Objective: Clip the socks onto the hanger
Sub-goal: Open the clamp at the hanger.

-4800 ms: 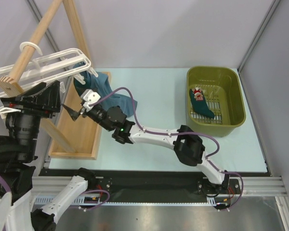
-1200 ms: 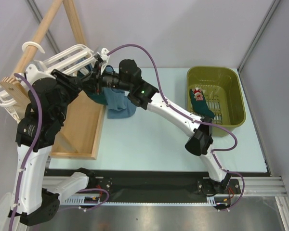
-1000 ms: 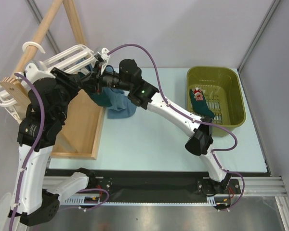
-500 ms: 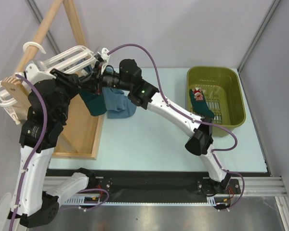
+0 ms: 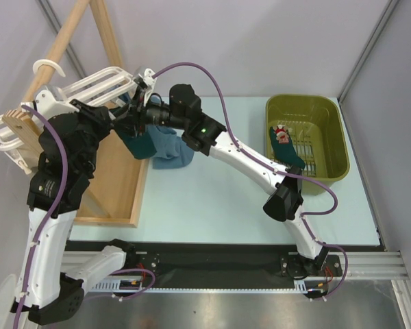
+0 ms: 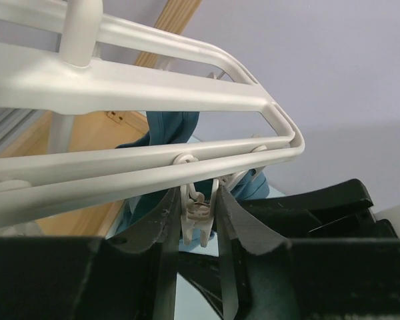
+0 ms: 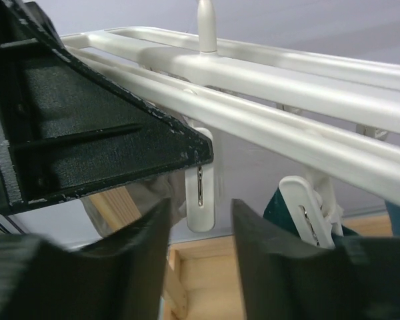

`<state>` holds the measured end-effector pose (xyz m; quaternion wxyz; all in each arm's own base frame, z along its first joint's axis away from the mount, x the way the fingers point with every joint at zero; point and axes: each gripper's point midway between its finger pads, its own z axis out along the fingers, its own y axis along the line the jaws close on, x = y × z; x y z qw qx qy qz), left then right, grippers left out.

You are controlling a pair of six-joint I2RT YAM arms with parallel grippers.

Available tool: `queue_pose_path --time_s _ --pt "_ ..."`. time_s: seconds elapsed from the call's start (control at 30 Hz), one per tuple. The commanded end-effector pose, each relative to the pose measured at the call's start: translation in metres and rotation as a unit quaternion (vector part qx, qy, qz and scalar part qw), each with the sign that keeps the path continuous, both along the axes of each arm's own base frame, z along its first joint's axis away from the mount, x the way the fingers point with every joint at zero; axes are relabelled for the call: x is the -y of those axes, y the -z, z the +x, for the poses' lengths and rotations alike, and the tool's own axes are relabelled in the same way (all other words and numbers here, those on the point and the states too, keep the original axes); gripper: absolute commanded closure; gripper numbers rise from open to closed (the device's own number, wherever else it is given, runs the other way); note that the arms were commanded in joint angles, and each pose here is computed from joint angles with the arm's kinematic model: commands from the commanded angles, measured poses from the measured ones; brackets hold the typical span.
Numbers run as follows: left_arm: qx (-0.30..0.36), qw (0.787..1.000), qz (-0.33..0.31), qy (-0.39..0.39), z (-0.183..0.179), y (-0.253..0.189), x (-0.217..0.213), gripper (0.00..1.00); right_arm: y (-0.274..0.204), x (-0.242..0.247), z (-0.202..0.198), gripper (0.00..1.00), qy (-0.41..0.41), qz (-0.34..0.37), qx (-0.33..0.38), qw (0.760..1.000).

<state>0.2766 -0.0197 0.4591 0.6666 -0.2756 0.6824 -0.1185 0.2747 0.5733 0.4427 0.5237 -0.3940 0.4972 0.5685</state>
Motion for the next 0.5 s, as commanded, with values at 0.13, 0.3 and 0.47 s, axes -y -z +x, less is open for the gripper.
queue_pose_path --time_s 0.13,0.3,0.47 --pt "0.041 0.999 -0.003 -0.013 -0.009 -0.022 -0.009 0.85 -0.031 0.032 -0.005 0.11 0.031 -0.001 -0.01 0.999" --pt "0.037 0.999 0.003 -0.012 -0.01 -0.021 -0.01 0.91 -0.033 0.065 -0.007 0.0 0.071 -0.026 -0.017 0.997" --pt "0.037 0.999 0.006 -0.01 -0.011 -0.021 -0.01 1.0 -0.032 0.137 0.016 0.0 0.177 -0.047 -0.058 0.981"
